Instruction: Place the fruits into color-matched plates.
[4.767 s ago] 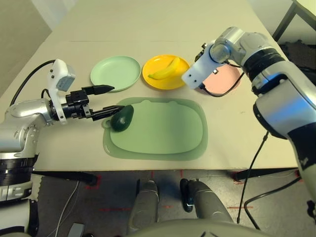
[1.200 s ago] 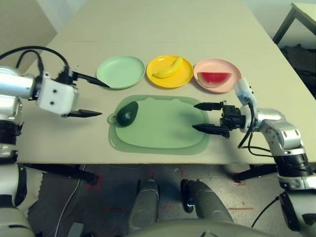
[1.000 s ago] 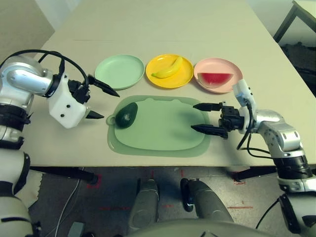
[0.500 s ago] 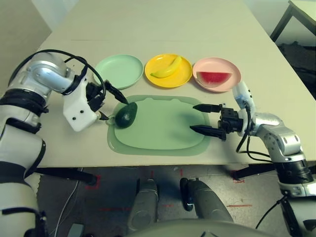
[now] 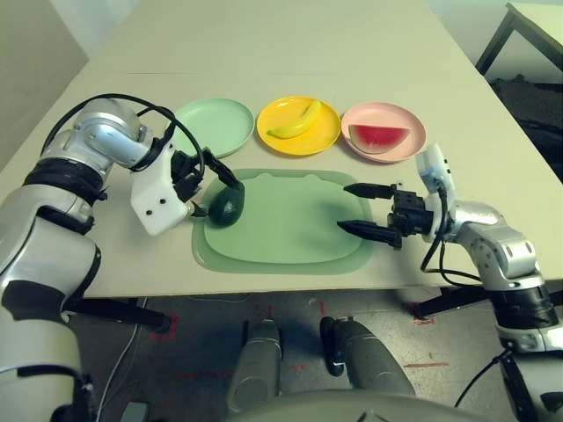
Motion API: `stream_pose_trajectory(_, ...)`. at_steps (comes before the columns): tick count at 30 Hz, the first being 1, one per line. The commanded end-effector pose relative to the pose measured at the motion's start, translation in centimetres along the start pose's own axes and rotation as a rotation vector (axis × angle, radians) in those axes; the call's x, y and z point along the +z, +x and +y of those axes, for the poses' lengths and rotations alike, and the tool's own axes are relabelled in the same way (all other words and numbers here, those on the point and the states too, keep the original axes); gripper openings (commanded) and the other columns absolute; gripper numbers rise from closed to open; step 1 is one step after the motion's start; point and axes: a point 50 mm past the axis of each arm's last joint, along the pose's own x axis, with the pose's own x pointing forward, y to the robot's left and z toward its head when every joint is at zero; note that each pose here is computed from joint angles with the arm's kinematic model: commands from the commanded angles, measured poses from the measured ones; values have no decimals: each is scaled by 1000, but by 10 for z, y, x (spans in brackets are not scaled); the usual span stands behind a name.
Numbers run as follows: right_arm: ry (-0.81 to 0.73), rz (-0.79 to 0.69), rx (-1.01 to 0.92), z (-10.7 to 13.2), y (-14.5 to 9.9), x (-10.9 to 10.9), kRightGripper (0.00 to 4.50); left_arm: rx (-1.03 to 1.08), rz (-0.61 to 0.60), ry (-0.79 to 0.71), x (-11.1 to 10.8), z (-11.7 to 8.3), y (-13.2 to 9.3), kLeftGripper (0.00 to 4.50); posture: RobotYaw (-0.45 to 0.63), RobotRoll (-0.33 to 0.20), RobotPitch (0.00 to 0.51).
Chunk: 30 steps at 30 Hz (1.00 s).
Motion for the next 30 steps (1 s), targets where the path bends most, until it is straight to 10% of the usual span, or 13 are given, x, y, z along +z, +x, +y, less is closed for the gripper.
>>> stream_pose_trajectory(1, -16, -1, 6, 2, 0, 4, 4469, -42, 2, -6, -1, -2, 2, 4500, -103, 0, 154)
stream_pose_trajectory(30, -21, 5, -15, 8, -3, 4, 4469, -48, -42, -120, -7, 2, 23, 4500, -135, 0, 159)
